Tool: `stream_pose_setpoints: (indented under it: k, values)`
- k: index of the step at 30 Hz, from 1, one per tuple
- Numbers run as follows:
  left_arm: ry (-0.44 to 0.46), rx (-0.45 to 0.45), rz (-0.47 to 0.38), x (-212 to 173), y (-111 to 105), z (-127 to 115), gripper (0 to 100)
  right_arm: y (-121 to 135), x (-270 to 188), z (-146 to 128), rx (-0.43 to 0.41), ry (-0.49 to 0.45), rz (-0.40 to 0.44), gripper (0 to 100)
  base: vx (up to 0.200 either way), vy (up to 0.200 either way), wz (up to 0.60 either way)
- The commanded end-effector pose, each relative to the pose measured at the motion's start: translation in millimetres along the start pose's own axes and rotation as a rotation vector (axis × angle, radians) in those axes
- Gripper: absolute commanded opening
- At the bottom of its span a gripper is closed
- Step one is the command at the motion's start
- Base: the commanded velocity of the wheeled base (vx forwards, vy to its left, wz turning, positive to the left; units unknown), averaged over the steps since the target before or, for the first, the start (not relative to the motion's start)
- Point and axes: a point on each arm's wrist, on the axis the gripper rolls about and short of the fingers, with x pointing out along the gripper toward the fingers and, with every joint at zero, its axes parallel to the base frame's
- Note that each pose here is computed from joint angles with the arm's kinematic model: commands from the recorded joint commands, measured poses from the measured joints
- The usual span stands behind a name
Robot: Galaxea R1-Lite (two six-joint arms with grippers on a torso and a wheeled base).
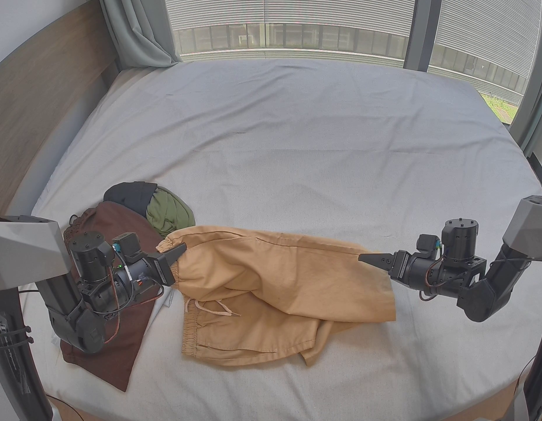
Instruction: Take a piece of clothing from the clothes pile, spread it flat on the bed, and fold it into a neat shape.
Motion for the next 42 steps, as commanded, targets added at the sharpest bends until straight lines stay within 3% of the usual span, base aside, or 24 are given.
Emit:
stream_pose_setpoints:
  k: [1,9,18,25,29,42]
  values:
    - [-0.004,0.001,0.000,0.3,0.5,0.5,0,22.7,-20.9,8.2,-0.034,-0.033,0.057,100,0.000,0.000,0.00]
    - [-0.001,-0.001,0.001,0.6,0.9,-0.3,0,32.6,-35.5,13.3,-0.051,-0.040,0.109,100,0.000,0.000,0.00]
    - [0.001,-0.001,0.000,0.5,0.4,-0.8,0,19.9,-15.4,8.7,-0.027,-0.001,0.114,100,0.000,0.000,0.00]
    - [-0.002,0.000,-0.002,0.4,-0.4,0.0,0,9.3,0.6,3.8,0.001,-0.045,0.152,100,0.000,0.000,0.00]
    - [-0.002,0.000,-0.002,0.4,-0.4,0.0,0,11.4,10.4,-1.6,0.033,-0.095,0.221,100,0.000,0.000,0.00]
    - [0.001,-0.001,0.000,0.5,0.4,-0.8,0,9.7,17.4,-8.0,0.037,-0.084,0.228,100,0.000,0.000,0.00]
